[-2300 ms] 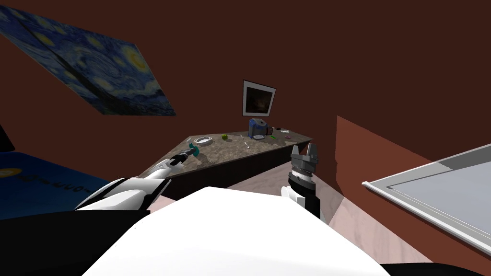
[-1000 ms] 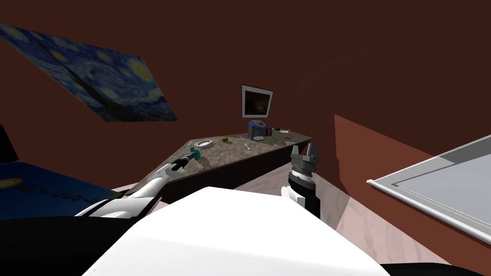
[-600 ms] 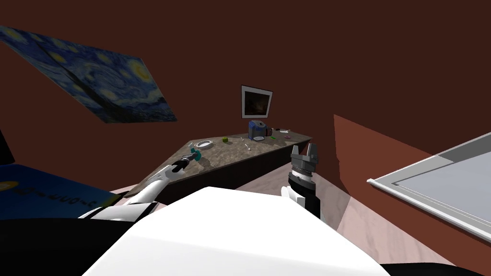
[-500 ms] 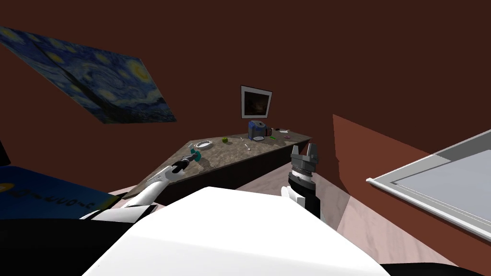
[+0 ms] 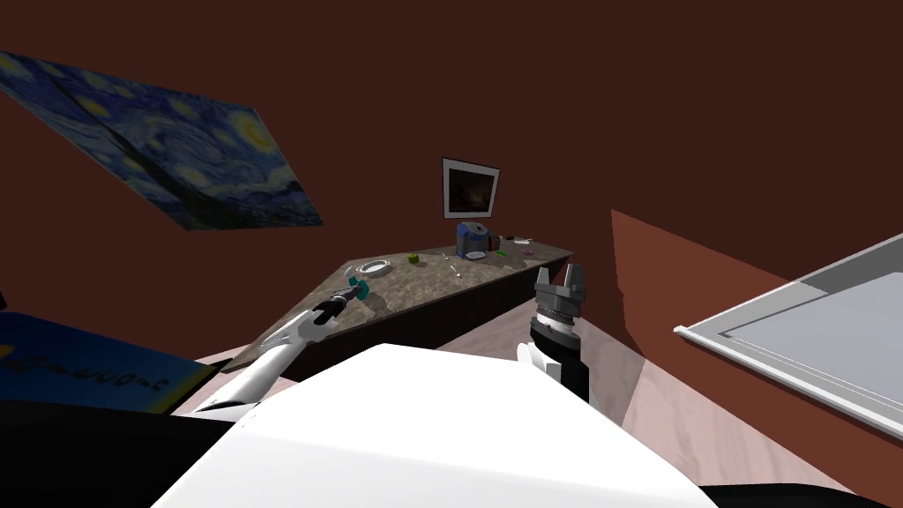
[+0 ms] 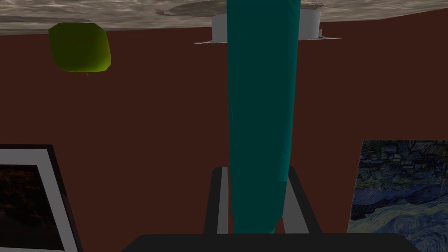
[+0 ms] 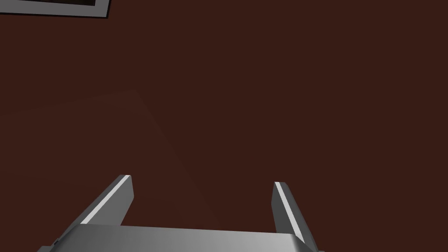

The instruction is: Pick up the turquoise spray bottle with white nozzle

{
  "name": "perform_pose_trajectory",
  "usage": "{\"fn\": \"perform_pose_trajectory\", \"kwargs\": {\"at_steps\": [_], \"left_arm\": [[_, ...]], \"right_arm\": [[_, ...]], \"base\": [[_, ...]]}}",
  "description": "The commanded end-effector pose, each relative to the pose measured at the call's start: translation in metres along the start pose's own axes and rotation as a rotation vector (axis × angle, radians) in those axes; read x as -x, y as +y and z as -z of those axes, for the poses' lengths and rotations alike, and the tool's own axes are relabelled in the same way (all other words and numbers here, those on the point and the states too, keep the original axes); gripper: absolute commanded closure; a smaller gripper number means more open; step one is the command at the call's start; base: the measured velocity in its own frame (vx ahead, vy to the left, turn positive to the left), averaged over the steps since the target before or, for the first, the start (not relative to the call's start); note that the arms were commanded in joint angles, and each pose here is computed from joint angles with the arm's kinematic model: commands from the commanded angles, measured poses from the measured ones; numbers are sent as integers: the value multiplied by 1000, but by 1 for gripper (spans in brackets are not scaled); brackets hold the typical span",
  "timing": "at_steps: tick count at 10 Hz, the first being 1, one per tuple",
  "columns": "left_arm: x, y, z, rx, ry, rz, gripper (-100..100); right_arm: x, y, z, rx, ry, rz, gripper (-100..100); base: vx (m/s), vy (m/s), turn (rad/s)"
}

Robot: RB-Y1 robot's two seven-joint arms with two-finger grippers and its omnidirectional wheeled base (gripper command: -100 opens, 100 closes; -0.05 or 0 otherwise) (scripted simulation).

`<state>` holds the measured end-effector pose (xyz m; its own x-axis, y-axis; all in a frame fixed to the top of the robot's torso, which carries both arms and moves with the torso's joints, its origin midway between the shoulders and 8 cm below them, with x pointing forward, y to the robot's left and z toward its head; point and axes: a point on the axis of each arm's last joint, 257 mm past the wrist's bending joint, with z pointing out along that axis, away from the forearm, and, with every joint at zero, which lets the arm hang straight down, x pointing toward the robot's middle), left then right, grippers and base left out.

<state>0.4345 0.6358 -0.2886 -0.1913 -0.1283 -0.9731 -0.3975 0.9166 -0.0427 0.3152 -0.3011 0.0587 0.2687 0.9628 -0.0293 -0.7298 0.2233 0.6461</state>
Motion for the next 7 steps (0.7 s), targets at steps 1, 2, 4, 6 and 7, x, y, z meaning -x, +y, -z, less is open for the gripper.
{"fn": "perform_pose_trajectory", "kwargs": {"at_steps": [1, 2, 4, 6, 7], "left_arm": [[11, -11, 1, -20, -23, -4, 100], [13, -13, 0, -22, -26, -4, 100], [-1, -3, 17, 11, -3, -1, 100], [-8, 4, 31, 43, 8, 5, 100], [1, -5, 33, 23, -11, 0, 100]], "right_arm": [[0, 0, 0, 0, 0, 0, 0], [0, 0, 0, 0, 0, 0, 0], [0, 0, 0, 0, 0, 0, 0], [0, 0, 0, 0, 0, 0, 0], [0, 0, 0, 0, 0, 0, 0]], "base": [[4, 23, 6], [2, 12, -2], [22, 36, -28], [15, 30, -16], [23, 46, -15]]}}
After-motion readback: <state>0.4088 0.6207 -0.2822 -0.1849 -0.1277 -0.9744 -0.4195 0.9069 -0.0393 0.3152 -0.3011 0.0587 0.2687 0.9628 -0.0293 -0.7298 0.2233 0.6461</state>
